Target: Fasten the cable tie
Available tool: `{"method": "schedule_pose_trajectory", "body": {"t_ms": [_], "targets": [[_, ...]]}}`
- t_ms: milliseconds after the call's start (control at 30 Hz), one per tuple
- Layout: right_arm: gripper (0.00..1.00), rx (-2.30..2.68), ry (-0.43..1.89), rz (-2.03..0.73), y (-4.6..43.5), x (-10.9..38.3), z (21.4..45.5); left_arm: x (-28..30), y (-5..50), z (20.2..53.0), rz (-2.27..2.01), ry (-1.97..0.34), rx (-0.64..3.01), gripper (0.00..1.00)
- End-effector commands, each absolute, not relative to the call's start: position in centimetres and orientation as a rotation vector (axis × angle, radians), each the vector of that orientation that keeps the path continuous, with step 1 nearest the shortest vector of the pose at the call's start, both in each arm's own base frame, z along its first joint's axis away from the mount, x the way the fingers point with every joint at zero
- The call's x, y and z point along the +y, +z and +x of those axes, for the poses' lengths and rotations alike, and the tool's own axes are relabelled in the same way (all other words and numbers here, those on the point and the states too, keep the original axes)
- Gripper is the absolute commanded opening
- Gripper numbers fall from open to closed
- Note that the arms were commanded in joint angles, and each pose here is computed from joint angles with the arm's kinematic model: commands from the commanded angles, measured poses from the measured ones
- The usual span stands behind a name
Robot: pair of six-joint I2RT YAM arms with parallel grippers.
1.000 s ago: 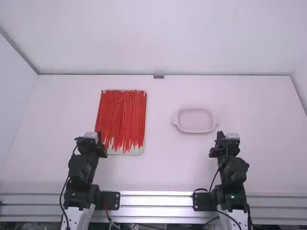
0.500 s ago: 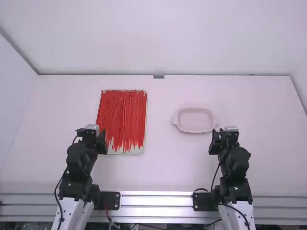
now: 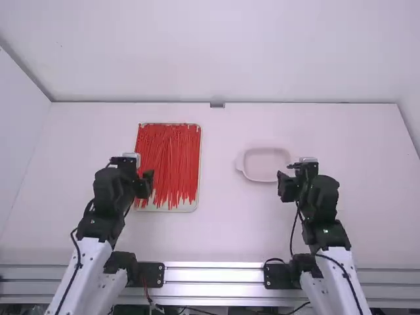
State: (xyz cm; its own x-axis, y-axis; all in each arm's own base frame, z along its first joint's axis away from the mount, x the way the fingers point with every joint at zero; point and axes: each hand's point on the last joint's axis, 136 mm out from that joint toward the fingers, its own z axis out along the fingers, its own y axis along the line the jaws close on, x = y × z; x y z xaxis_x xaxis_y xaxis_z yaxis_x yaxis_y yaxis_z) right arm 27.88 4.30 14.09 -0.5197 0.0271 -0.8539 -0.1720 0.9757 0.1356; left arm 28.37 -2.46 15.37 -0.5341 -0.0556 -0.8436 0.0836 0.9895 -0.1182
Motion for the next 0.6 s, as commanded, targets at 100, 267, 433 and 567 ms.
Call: {"method": "schedule_pose_trajectory", "body": {"t_ms": [100,267,433,567], "targets": [[0.69,2.16,0.333,-0.188,14.9,6.6,29.1,-3.6,15.8,29.9,0.016,-0.251,2.207,0.68],[0.77,2.179,0.381,-0.237,15.3,8.1,29.9,-3.9,15.2,30.7,0.005,-0.283,2.282,0.76],[0.85,2.143,0.483,-0.252,17.0,9.9,31.1,-4.6,14.9,31.4,0.034,-0.311,2.376,0.84],[0.9,2.127,0.532,-0.315,17.7,11.2,31.6,-4.4,15.5,32.3,0.02,-0.298,2.424,0.89]]}}
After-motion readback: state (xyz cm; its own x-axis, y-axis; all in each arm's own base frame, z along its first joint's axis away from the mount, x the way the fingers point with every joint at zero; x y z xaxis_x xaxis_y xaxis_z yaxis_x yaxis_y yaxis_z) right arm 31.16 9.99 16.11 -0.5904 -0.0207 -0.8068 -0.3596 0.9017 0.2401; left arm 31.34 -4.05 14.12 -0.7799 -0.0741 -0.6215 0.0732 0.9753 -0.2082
